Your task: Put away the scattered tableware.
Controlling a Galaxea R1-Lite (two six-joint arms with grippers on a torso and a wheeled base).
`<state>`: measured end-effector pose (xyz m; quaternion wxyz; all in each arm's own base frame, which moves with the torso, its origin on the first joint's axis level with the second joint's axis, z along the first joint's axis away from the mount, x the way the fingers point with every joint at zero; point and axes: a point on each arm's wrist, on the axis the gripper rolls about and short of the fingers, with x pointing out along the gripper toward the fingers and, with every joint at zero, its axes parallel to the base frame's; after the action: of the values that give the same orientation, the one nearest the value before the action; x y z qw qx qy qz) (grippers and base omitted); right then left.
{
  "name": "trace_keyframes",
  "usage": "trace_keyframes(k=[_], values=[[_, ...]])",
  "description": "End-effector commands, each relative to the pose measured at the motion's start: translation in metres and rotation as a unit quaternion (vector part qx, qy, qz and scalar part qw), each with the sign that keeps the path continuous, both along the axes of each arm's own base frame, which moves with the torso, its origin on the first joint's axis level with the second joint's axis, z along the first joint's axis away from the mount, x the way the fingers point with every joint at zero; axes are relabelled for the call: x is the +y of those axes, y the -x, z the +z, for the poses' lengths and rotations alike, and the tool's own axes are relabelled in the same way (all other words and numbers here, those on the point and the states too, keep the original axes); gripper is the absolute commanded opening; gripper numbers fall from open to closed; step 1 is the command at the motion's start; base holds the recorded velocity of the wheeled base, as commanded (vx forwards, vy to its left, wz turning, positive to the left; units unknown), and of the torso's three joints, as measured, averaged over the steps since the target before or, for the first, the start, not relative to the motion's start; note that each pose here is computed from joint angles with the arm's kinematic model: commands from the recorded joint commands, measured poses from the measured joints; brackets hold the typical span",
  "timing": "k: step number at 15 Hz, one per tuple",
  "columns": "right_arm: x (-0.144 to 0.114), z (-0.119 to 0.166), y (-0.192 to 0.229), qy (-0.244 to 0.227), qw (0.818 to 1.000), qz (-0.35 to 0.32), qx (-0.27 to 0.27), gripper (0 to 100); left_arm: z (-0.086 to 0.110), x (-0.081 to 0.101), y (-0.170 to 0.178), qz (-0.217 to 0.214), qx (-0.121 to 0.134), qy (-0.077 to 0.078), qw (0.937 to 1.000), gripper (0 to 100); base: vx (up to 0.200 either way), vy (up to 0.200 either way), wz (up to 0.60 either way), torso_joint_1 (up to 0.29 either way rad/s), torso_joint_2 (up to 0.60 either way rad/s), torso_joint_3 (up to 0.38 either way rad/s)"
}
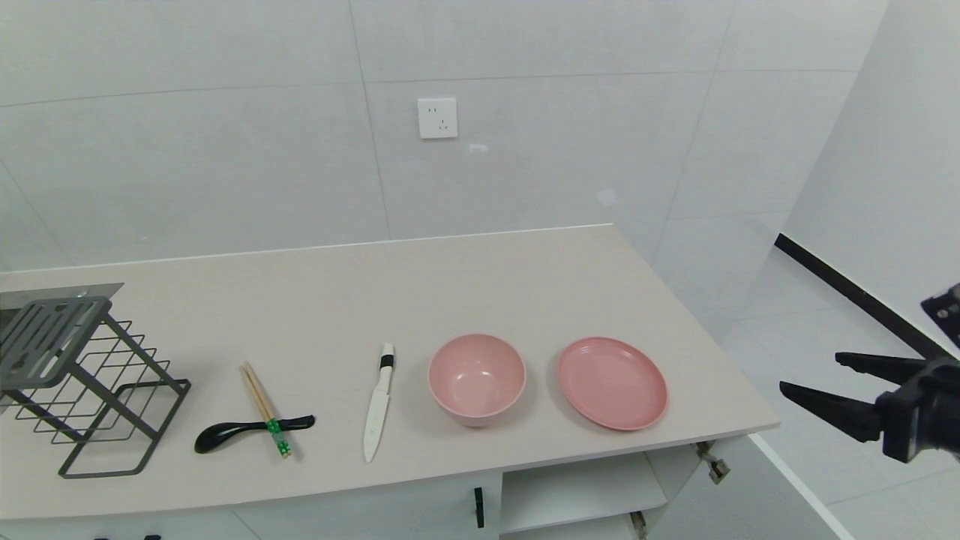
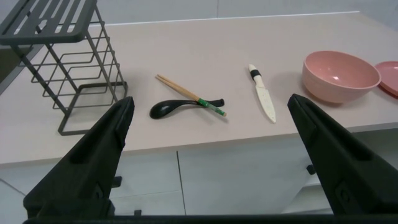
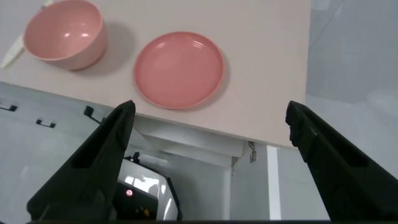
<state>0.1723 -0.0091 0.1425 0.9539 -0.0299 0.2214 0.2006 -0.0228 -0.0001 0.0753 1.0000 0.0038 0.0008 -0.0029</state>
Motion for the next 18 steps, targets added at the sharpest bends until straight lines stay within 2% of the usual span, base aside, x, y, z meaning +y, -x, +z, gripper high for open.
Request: trace_keyframes(k=[1,4,8,11,13,18], values=[[-0.004,-0.031,-0.037,0.012,0.999,-0.002,0.052,100,0.000,0.000,0.000,0.000,0.000,0.000,1.0000,100,0.000,0.000,0.00,0.000,0.00,0.000],[-0.002,-0.054,-0.059,0.012,0.999,0.006,0.051,100,0.000,0.000,0.000,0.000,0.001,0.000,1.0000,100,0.000,0.000,0.00,0.000,0.00,0.000],[0.009,-0.058,-0.073,0.015,0.999,0.031,0.019,100,0.000,0.000,0.000,0.001,0.000,0.000,1.0000,100,0.000,0.000,0.00,0.000,0.00,0.000],[0.017,-0.065,-0.078,0.015,0.998,0.047,0.029,100,0.000,0.000,0.000,0.001,0.001,0.001,1.0000,100,0.000,0.000,0.00,0.000,0.00,0.000],[0.024,-0.067,-0.085,0.017,0.998,0.059,0.013,100,0.000,0.000,0.000,0.002,0.001,0.002,1.0000,100,0.000,0.000,0.00,0.000,0.00,0.000],[0.027,-0.094,-0.103,0.017,0.998,0.062,0.012,100,0.000,0.000,0.000,0.002,0.001,0.002,1.0000,100,0.000,0.000,0.00,0.000,0.00,0.000]])
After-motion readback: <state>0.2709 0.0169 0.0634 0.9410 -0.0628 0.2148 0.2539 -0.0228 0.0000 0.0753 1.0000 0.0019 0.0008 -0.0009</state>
